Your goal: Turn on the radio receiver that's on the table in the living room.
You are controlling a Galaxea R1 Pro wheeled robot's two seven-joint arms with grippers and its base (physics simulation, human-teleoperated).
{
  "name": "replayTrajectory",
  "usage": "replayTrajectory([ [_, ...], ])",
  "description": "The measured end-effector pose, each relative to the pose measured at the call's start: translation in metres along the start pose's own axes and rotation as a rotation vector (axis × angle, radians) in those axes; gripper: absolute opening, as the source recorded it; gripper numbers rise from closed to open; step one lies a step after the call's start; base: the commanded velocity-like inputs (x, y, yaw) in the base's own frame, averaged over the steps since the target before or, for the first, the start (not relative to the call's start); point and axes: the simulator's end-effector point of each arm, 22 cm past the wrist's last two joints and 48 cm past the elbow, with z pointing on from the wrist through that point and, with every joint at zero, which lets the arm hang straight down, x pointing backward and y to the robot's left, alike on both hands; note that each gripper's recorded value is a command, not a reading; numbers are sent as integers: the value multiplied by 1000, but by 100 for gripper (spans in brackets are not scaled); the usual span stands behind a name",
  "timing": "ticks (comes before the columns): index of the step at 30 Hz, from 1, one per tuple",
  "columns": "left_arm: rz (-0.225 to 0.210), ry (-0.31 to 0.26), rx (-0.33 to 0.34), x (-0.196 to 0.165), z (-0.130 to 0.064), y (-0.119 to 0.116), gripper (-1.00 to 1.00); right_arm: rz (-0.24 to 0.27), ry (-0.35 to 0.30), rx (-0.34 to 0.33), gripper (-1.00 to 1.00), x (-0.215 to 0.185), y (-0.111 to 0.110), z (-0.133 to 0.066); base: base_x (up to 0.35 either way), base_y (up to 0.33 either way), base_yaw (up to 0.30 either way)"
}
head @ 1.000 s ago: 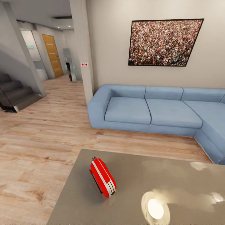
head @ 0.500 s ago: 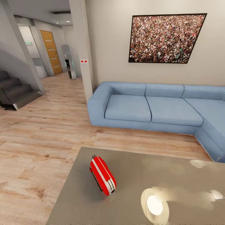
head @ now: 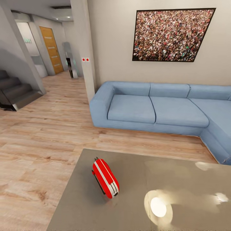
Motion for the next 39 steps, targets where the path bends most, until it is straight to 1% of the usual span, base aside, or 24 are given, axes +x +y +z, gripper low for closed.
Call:
replayTrajectory([
  [39,-1,58,1,23,0,0,100,-2,63,-1,100,24,0,-1,0,0,0],
])
